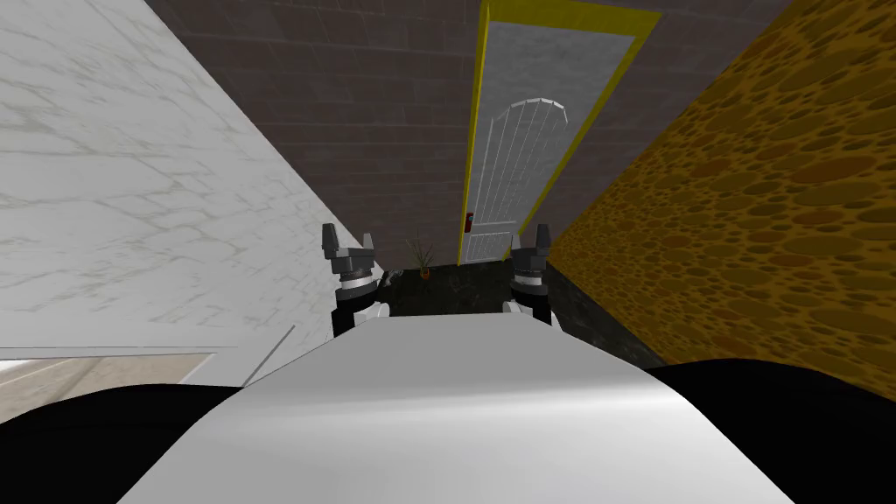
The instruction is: Pull the door open
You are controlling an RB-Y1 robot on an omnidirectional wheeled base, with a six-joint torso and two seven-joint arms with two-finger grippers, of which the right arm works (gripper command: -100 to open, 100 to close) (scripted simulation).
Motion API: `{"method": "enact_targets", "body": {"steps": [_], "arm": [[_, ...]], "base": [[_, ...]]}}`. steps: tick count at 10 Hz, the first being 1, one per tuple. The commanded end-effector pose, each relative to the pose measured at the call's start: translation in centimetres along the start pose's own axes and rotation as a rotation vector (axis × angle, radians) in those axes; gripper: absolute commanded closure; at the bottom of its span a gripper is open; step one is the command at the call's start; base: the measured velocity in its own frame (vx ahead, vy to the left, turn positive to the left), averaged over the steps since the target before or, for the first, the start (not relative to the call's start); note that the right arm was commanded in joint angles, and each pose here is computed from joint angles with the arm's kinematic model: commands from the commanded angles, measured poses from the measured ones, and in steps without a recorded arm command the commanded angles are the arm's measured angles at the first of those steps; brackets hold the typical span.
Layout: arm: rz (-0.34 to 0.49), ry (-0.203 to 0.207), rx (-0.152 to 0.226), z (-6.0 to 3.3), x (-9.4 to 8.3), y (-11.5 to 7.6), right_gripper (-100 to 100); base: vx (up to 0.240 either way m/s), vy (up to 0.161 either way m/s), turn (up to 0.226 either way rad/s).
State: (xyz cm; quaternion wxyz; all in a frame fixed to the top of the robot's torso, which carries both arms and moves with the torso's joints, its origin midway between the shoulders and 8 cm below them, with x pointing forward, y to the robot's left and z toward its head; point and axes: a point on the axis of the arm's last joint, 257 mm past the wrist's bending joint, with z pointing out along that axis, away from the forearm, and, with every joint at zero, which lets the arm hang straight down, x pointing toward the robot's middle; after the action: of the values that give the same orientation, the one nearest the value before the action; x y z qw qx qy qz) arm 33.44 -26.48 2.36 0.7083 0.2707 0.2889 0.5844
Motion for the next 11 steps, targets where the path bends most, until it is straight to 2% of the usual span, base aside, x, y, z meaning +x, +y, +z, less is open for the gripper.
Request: {"method": "enact_targets", "body": {"steps": [1, 6, 11], "arm": [[0.055, -0.012, 0.016, -0.08, -0.3, -1.2, -100], [0.190, -0.049, 0.057, -0.33, -1.0, -4.1, -100], [0.380, -0.115, 0.115, -0.82, -2.0, -8.6, -100]], "base": [[0.043, -0.047, 0.157], [0.097, -0.051, 0.103], [0.085, -0.073, 0.144]]}}
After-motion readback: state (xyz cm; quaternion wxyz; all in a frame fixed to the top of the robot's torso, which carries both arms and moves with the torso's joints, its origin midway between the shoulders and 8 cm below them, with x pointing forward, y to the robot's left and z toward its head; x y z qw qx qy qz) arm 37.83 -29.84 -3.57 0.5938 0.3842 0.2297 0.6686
